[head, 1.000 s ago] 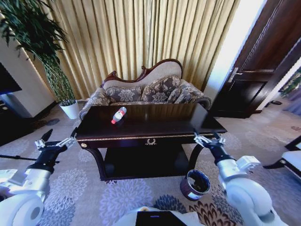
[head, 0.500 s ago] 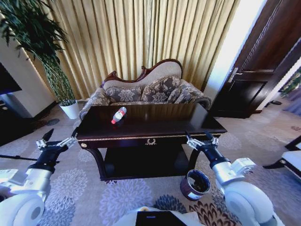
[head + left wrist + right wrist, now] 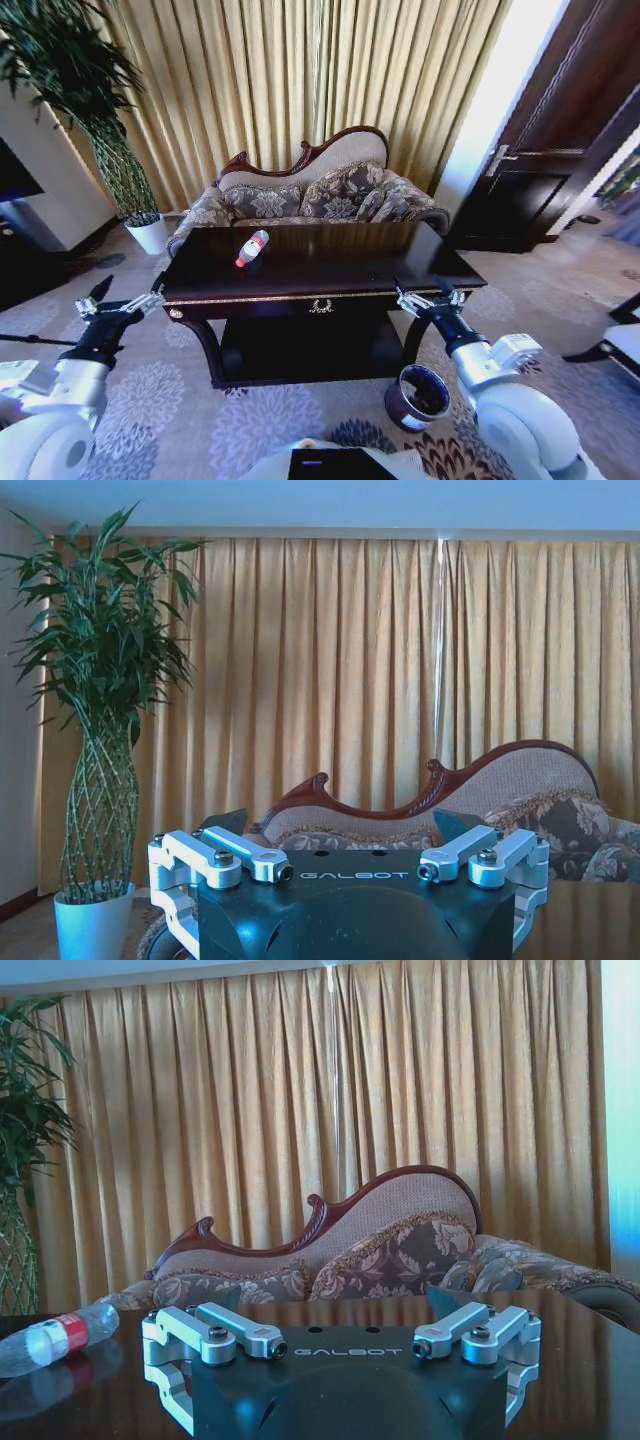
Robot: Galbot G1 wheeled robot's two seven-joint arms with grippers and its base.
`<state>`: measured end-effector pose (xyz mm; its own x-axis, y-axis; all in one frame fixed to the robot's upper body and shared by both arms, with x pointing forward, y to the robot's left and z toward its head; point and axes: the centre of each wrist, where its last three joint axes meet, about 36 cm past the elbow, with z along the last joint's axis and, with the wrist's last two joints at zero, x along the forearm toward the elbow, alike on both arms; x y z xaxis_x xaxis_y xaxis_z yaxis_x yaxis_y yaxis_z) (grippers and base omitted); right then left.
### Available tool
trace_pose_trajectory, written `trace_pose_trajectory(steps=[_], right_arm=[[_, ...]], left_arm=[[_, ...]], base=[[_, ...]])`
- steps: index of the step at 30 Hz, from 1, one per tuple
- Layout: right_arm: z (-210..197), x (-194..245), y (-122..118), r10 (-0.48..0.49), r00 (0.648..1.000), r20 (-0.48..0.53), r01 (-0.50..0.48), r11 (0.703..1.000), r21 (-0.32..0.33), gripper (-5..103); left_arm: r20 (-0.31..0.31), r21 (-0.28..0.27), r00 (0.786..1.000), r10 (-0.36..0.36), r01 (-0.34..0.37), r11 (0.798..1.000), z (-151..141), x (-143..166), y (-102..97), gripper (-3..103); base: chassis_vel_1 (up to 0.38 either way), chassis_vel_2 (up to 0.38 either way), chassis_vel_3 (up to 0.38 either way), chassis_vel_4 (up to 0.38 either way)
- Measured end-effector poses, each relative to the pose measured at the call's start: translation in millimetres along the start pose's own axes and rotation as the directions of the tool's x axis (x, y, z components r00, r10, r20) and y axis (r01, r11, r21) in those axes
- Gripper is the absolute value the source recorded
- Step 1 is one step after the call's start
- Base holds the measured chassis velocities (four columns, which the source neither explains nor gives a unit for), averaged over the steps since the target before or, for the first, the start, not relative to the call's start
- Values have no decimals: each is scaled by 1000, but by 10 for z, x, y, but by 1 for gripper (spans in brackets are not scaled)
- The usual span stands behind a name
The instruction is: Move to the front of the table and place the trash on the table into the trash bin.
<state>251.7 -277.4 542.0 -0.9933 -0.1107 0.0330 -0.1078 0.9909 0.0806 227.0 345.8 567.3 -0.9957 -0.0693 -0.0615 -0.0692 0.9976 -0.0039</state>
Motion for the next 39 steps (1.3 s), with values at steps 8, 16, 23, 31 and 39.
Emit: trace_pose_trajectory(steps=[8, 16, 23, 31, 39], right_arm=[[14, 3, 9, 2, 1000, -1, -2, 1000, 11, 100], [21, 8, 9, 3, 1000, -3, -3, 1000, 10, 100], [38, 15, 21, -2, 1000, -11, 2, 1000, 4, 100], [46, 19, 26, -20, 1000, -11, 20, 1000, -1, 100], [62, 31, 31, -25, 1000, -16, 25, 1000, 6, 100]], left_arm=[[-2, 1, 1000, -3, 3, 1000, 5, 8, 2, 100], [0, 1, 1000, -3, 3, 1000, 3, 5, 2, 100], [-2, 4, 1000, -8, 8, 1000, 10, 17, 4, 100], [-3, 7, 1000, -10, 10, 1000, 17, 22, 2, 100], [11, 14, 1000, -4, 4, 1000, -2, -24, -21, 100]], base=[[-101, 100, 107, -97], [-25, 28, 28, -30], [-18, 14, 15, -13], [-62, 60, 67, -62], [-44, 53, 59, -60]])
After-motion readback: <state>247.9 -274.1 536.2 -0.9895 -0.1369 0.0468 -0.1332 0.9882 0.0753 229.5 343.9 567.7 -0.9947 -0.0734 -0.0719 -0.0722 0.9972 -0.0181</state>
